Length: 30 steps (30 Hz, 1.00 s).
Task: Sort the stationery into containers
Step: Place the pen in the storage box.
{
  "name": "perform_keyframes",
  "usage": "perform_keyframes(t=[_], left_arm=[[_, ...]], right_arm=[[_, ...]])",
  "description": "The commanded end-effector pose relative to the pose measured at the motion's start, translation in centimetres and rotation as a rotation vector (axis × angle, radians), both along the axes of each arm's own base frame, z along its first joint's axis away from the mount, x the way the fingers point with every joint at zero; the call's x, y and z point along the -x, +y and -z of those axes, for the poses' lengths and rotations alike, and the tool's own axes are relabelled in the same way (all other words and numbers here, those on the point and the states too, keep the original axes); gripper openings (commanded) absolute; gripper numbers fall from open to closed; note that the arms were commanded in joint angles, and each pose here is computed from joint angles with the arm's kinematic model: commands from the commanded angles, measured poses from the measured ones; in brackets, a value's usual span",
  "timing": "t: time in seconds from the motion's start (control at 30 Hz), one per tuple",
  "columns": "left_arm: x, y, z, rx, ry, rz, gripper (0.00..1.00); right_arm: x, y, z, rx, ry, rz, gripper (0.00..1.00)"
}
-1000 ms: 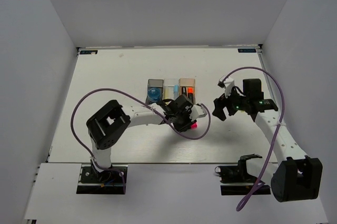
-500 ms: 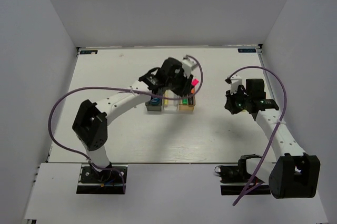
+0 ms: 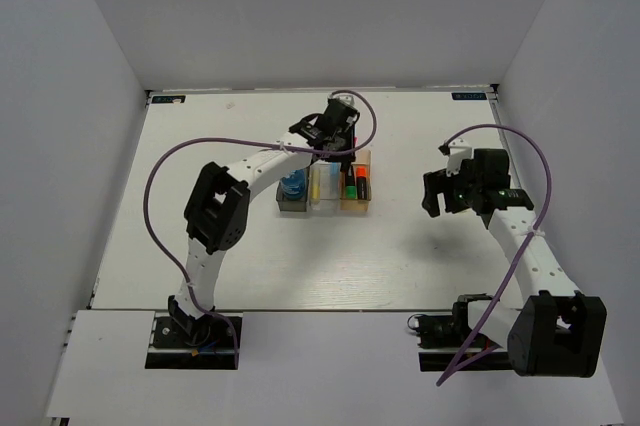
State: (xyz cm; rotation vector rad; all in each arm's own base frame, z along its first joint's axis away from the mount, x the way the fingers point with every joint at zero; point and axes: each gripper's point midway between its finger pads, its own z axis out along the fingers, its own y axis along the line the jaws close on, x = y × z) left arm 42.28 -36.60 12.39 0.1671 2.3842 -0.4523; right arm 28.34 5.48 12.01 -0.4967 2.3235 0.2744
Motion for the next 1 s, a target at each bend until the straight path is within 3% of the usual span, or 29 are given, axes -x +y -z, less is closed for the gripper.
perform_keyframes(t=[0.0,0.03,0.07,0.17,0.27,0.53,0.73,0.77,0.8,0.9,0.93,0.97], left_arm=[[0.7,0.5,-1.8,0.043,-0.011,-0.069,0.00],[0.9,0.5,-1.5,0.042,-0.005,-0.066,0.00],[1.1,0.4,-1.2,0.041,0.000,-0.062,0.00],[1.5,0.1,0.0,0.038,0.027,-0.046,0.00],[1.8,-0.5,0.7,0.042,0.045,-0.034,0.00],[2.3,-1.5,1.4,0.050,0.067,-0.024,0.00],[3.2,-1.9,2.0,0.038,0.082,-0.011,0.08],[3.0,-1.9,1.9,0.038,0.075,-0.013,0.13],[3.1,-1.9,2.2,0.032,0.077,-0.012,0.34],[3.1,-2.0,2.0,0.027,0.082,-0.018,0.51],[3.0,-1.9,1.7,0.027,0.078,-0.019,0.62],[3.0,-2.1,1.4,0.032,0.073,-0.015,0.65]], right_arm=[[-1.4,-1.1,-1.0,0.004,-0.060,0.076,0.86],[-1.4,-1.2,-0.9,0.000,-0.058,0.082,0.78],[-1.5,-1.2,-1.0,-0.005,-0.069,0.085,0.51],[-1.6,-1.3,-1.1,-0.009,-0.070,0.102,0.00],[-1.7,-2.3,-0.8,-0.009,-0.060,0.145,0.00],[-1.8,-2.8,-0.3,-0.027,-0.028,0.169,0.27],[-1.8,-3.1,-0.2,-0.040,-0.021,0.179,0.34],[-1.7,-3.1,-0.2,-0.042,-0.020,0.181,0.34],[-1.8,-3.2,-0.3,-0.044,-0.020,0.182,0.37],[-1.7,-3.1,-0.3,-0.050,-0.017,0.175,0.47],[-1.6,-3.2,-0.2,-0.054,-0.013,0.175,0.51],[-1.6,-3.2,-0.2,-0.052,-0.011,0.175,0.59]])
